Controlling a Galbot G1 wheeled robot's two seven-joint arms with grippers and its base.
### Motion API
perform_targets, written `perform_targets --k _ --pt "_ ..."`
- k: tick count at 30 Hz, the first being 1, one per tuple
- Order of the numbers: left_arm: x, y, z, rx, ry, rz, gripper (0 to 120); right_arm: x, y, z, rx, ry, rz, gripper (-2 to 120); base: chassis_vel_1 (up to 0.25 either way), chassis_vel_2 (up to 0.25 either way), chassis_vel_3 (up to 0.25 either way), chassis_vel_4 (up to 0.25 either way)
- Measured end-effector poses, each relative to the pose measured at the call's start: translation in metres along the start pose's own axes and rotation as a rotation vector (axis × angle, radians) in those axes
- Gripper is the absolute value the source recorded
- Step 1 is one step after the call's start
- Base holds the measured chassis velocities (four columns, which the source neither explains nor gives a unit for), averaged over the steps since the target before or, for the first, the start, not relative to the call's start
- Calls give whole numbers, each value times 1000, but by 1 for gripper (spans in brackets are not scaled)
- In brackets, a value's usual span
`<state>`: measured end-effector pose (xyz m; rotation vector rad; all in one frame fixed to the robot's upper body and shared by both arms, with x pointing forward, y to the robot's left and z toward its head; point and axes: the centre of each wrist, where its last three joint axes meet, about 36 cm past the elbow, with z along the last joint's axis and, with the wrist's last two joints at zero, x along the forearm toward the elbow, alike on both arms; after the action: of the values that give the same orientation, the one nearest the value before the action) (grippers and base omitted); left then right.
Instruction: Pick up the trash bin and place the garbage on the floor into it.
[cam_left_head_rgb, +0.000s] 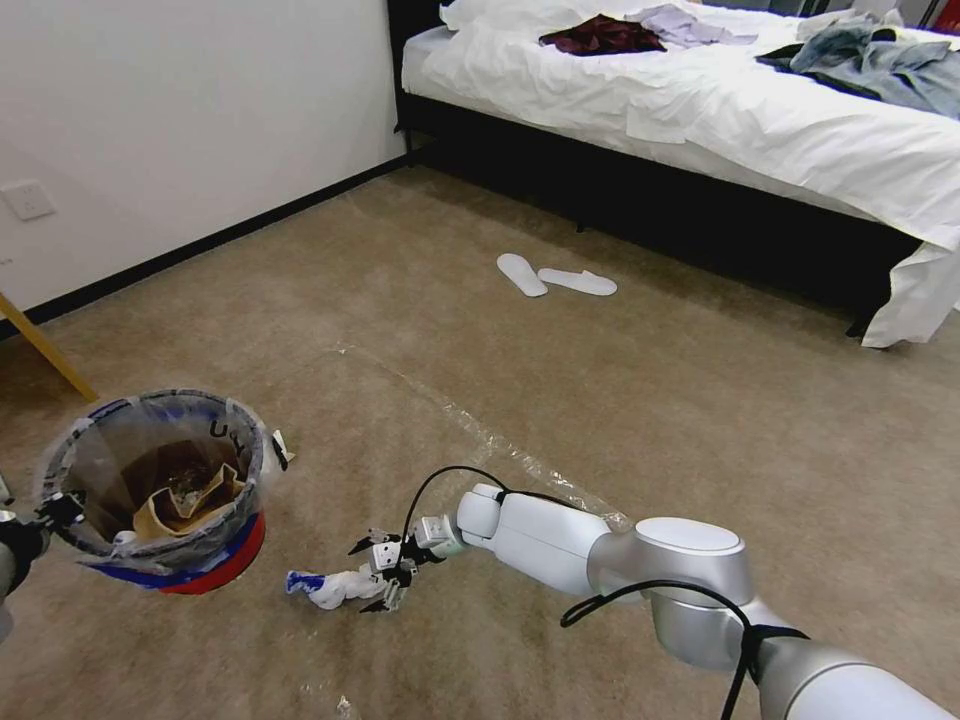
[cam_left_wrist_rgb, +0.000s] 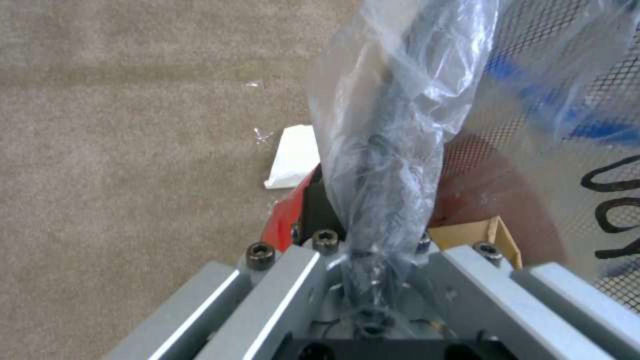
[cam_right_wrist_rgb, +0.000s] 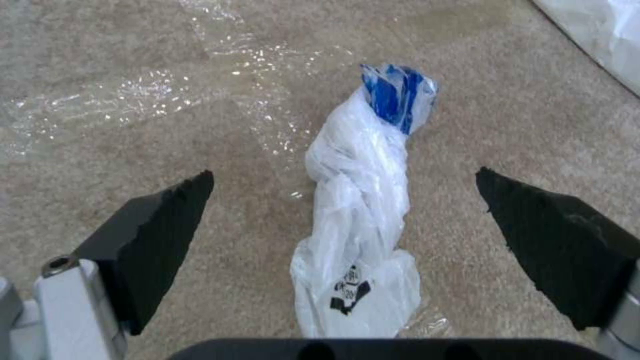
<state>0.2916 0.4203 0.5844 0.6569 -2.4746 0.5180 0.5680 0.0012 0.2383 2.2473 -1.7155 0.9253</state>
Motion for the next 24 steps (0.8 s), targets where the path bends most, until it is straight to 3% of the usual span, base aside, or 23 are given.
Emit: perform_targets --k 24 --pt "0 -2 0 -8 2 3 0 -2 20 17 -74 -22 12 100 0 0 0 0"
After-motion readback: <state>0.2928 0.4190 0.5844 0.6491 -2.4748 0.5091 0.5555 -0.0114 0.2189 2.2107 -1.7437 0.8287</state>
